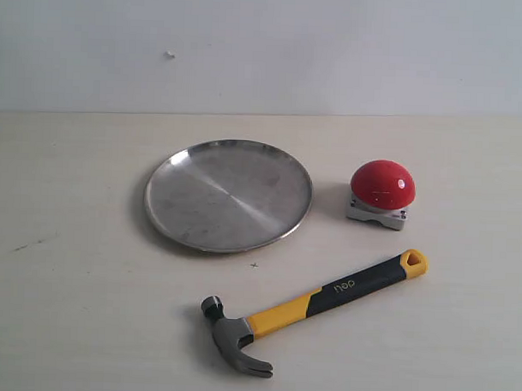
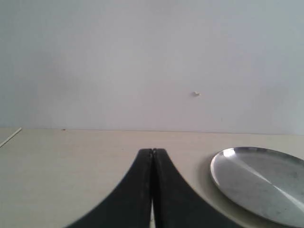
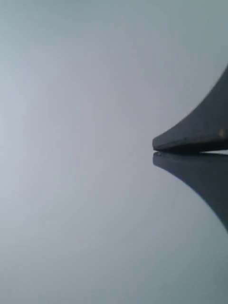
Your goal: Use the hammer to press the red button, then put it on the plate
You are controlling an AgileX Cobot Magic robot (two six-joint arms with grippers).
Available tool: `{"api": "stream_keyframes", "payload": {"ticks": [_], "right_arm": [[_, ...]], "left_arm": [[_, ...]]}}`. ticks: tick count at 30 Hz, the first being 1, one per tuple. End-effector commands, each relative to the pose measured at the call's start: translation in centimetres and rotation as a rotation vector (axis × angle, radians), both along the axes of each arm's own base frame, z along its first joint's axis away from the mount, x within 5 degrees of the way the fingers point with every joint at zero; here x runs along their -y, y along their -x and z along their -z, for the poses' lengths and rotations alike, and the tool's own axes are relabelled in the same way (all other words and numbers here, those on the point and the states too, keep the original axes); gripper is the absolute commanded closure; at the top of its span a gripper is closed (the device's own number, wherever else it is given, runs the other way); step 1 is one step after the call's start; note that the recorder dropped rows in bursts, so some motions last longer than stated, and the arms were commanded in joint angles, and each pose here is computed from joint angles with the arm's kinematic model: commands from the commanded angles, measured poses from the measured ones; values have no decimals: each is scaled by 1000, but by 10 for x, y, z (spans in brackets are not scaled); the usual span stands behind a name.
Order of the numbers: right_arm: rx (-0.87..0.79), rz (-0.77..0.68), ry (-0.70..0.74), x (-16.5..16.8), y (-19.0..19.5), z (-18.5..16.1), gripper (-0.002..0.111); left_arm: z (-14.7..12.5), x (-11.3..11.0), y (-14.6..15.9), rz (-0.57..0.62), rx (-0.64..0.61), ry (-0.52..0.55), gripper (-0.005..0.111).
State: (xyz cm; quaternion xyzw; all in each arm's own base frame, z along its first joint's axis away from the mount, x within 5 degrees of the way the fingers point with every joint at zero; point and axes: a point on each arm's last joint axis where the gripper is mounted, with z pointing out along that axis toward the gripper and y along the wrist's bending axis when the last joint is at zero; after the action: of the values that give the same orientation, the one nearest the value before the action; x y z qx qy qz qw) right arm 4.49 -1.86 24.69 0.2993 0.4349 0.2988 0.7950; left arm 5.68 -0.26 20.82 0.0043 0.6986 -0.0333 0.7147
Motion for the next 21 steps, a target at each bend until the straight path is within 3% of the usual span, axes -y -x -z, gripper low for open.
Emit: {"api": "stream_keyframes", "payload": {"ticks": [1, 11, 16, 21], "right_arm": [[108, 73, 0, 5, 7, -7, 108], [-262, -23, 245, -10, -8, 20, 108], [-142, 104, 317, -4, -3, 7, 108], [-100, 68, 311, -7, 1, -23, 108]], "left_arm": [[0, 0, 0, -1, 6, 1, 107], [0, 0, 0, -1, 6, 1, 107], [0, 0, 0, -1, 6, 1, 107], [0, 0, 0, -1, 6, 1, 107]]}}
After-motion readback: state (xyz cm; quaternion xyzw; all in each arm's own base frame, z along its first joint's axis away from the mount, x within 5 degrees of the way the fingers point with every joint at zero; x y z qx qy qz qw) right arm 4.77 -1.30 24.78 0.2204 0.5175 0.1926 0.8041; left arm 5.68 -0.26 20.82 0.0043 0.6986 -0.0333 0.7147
